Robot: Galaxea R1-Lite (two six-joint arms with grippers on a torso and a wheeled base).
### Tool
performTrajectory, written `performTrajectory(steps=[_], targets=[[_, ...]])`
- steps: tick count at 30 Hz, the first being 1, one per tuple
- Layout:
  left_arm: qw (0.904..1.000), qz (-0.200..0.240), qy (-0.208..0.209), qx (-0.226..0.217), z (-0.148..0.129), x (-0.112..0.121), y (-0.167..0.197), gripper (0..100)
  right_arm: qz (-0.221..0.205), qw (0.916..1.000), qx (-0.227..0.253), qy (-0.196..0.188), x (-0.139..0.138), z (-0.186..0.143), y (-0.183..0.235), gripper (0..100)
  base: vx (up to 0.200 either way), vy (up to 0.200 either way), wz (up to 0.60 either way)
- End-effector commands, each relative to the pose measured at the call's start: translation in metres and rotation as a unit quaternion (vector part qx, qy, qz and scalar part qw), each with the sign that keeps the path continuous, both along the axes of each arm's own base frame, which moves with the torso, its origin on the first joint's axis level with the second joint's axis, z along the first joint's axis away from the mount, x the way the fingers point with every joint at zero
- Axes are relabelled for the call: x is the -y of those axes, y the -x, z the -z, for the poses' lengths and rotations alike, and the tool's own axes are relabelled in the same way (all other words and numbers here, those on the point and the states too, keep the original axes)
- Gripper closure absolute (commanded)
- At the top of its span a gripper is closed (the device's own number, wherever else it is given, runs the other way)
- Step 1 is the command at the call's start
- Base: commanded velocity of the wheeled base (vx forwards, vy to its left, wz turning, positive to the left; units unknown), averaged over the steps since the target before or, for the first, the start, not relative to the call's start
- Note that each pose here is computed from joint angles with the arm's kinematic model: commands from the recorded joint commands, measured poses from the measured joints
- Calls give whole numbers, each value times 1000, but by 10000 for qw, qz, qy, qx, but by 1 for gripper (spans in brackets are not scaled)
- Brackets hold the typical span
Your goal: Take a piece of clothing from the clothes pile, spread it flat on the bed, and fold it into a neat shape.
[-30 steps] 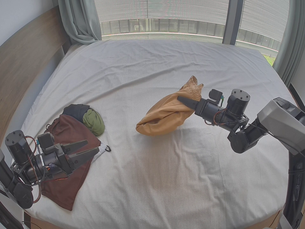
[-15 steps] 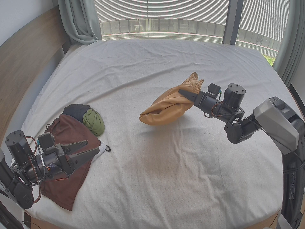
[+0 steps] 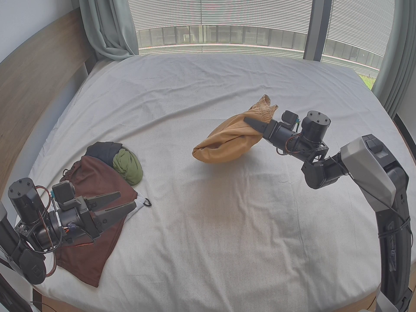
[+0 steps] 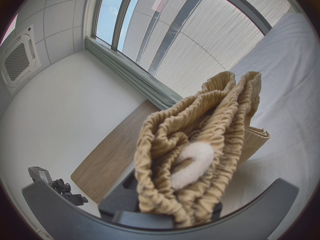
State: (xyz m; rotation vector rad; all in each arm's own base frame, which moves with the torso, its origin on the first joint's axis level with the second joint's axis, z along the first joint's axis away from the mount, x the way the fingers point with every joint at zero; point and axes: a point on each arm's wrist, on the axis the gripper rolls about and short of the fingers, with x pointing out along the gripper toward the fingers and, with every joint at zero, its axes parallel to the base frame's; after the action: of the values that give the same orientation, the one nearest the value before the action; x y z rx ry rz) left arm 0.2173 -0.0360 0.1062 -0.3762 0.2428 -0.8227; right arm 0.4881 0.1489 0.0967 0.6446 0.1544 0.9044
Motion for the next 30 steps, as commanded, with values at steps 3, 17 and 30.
performTrajectory(steps=[3, 17, 30], targets=[[10000, -1, 1, -8, 0, 0, 0, 0, 61, 9981, -587, 196, 4, 60, -6, 100, 0, 0, 0], [10000, 6, 2, 0, 0, 0, 0, 0, 149, 9926, -1079, 532, 21, 120, 44, 100, 0, 0, 0], [10000, 29, 9, 9, 0, 1, 0, 0, 164, 9925, -1087, 533, 23, 133, 47, 0, 0, 0, 0]])
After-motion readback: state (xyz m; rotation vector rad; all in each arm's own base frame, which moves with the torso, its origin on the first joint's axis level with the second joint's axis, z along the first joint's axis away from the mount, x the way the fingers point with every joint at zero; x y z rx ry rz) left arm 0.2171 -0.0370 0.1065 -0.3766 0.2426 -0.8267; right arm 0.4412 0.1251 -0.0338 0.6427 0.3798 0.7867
